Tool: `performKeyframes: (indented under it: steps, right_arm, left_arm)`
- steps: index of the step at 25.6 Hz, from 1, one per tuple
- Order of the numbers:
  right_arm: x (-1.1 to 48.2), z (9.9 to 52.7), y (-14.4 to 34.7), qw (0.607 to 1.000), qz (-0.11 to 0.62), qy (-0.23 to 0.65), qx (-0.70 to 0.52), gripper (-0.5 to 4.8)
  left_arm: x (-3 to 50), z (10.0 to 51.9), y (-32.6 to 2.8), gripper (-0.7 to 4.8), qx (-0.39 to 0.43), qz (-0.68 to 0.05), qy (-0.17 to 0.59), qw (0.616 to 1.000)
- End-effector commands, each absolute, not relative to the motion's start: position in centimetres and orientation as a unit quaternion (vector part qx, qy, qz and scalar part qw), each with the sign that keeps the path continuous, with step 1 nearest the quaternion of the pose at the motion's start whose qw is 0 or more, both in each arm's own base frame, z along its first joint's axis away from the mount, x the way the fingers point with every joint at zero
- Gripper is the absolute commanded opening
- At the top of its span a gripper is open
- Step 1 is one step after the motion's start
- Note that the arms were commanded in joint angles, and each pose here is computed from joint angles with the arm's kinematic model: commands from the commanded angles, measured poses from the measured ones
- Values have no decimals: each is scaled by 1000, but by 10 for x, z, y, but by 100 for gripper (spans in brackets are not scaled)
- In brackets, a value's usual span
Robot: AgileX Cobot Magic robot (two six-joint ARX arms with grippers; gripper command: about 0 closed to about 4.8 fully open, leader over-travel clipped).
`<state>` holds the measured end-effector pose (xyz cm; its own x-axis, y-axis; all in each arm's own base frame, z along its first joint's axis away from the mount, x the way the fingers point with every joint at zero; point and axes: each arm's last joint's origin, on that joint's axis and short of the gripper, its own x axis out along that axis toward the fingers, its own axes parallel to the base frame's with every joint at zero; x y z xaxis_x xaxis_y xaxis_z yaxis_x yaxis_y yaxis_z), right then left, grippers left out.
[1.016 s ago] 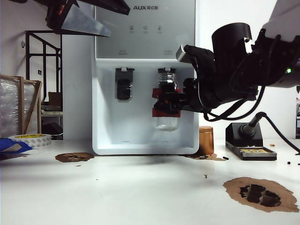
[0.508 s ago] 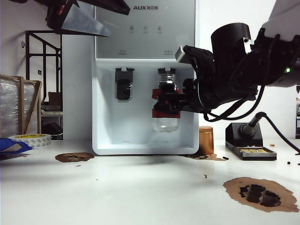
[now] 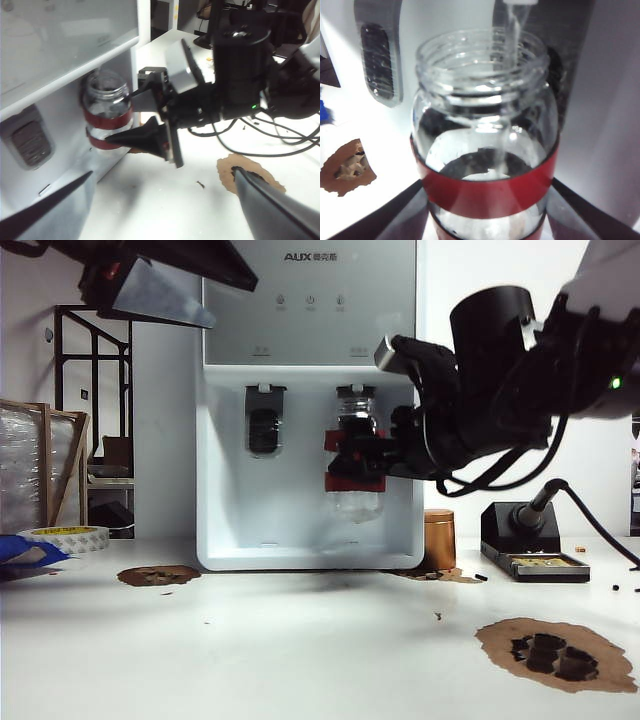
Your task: Pick up the water bottle with two loops of red belts, then reach the front water dispenser and gently press the gray-black baffle horizontally to get a little water.
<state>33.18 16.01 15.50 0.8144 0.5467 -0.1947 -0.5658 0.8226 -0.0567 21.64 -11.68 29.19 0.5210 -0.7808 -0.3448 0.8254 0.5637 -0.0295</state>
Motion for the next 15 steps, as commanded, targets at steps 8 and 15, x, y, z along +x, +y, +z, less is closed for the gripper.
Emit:
performKeyframes:
  steps: [8,15]
  right_arm:
    - [319,167,155,946,310,82,-54,84]
    - [304,165,147,947,308,70,-54,83]
  left_arm:
    - [218,296,-113,479,70,-458,148,874]
    - [219,297,-113,479,70,-458,140,875]
